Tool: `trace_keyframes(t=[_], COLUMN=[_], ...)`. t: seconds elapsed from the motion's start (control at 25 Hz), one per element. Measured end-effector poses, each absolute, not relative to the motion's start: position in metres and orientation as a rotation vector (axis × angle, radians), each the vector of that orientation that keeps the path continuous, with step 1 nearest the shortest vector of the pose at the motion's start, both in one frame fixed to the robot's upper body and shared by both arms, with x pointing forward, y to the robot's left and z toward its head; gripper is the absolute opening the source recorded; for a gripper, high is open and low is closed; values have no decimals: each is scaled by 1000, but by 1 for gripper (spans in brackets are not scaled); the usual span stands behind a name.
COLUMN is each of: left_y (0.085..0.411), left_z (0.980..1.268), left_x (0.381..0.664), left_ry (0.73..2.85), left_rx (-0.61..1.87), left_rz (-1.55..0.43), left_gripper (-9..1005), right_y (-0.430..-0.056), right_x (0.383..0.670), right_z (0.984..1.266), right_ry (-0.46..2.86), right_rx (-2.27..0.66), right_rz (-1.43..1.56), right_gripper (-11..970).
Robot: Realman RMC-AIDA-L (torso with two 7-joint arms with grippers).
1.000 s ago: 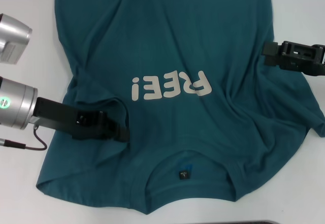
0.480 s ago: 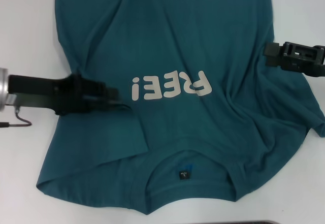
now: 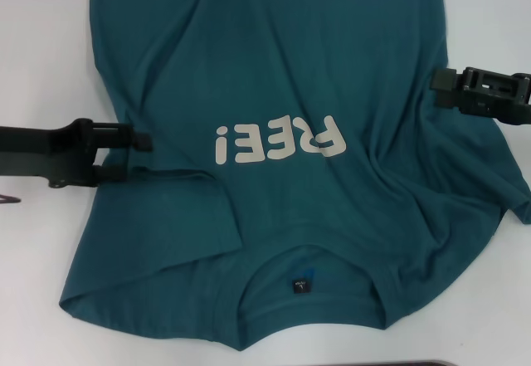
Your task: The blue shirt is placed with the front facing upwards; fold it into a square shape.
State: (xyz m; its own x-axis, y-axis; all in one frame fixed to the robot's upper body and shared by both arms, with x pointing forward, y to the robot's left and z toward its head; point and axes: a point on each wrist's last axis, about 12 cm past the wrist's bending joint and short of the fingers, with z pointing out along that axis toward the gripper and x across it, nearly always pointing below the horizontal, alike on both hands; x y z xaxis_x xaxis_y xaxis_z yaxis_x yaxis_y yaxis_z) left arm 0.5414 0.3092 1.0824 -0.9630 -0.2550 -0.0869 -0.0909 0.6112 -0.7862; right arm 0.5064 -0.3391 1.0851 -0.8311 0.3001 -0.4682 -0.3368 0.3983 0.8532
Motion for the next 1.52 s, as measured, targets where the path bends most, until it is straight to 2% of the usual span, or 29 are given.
trace_keyframes(t=[0.16,0.6,0.8,0.92,1.0,1.2,1.4,1.52], left_y=[311,296,272,262,266,292,298,300], left_z=[1079,1070,1085,1102,1109,1108,1106,1102], left_x=[542,549,556,555,553,542,519,510], left_ry=[2662,2685,2566,2385,2314,2294,2174,2154], left_rx=[-309,-284,-133,-1,19,-27,164,195], left_rz=[-1232,-1207,-1382,-1565,-1612,-1595,-1590,-1592], left_gripper=[785,784,784,783,783,783,782,782], right_y=[-339,-340,-340,-340,-339,-339,-343,-352], right_x=[507,505,505,505,506,505,504,505], right_z=[1085,1084,1085,1085,1086,1086,1086,1088], right_ry=[2091,2092,2084,2070,2052,2000,2002,2027], right_rx=[-31,-29,-41,-54,-60,-56,-57,-24], right_rz=[1463,1462,1458,1452,1451,1445,1433,1424], right_gripper=[941,941,941,941,941,941,941,941])
